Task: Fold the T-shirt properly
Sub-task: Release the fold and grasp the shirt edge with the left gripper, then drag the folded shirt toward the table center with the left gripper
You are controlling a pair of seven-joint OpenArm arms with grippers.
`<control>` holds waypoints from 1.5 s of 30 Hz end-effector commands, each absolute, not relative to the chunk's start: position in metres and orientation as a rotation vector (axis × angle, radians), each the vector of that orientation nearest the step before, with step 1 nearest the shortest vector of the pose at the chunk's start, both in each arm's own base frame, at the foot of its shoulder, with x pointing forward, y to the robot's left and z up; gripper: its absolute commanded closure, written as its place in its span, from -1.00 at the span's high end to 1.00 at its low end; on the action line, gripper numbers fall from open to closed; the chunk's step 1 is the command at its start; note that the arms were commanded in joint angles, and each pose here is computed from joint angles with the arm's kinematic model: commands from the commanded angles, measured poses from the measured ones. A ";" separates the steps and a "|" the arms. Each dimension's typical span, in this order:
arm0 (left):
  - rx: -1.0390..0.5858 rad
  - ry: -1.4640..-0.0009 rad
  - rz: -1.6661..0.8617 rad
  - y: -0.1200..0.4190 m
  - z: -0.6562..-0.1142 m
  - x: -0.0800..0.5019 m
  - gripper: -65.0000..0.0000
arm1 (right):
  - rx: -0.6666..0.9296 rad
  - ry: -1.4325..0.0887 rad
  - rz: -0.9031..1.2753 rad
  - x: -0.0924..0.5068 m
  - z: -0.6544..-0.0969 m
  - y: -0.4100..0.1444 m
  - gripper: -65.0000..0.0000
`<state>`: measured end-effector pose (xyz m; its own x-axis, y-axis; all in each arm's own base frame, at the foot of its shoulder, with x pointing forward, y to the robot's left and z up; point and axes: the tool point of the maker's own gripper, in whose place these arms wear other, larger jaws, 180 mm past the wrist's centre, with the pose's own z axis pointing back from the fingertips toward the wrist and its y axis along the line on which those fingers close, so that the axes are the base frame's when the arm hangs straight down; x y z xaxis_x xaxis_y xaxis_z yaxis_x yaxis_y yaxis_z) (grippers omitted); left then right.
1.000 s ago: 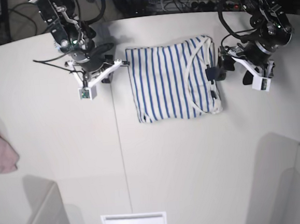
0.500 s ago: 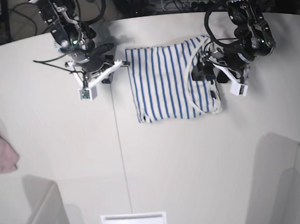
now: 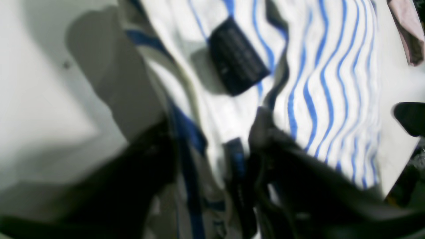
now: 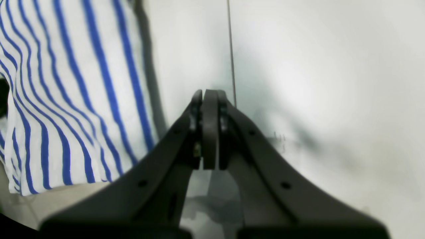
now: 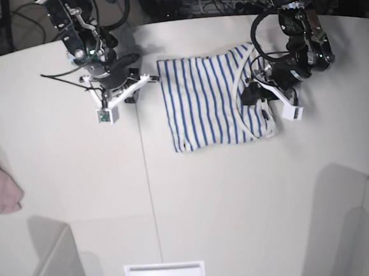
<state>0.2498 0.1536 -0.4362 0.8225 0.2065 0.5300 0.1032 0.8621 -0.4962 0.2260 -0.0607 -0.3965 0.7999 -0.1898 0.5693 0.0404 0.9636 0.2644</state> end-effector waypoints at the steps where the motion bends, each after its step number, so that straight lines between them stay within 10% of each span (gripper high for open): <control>1: -0.470 -0.530 0.031 0.159 -0.448 0.239 -0.64 | 0.253 -0.672 -0.124 0.233 -0.388 -0.062 -1.00; 3: -0.430 -0.502 -0.022 0.163 -0.452 0.236 -1.00 | 0.254 -0.673 -0.125 0.234 -0.388 -0.061 -1.00; 24: -0.267 -0.432 -0.539 0.159 -0.429 0.278 -1.00 | 0.075 -0.725 -0.567 0.235 -0.387 -0.181 -1.00; 45: -0.021 -0.477 -1.315 0.017 -0.394 0.334 -1.00 | -0.060 -0.748 -0.832 0.206 -0.385 -0.257 -1.00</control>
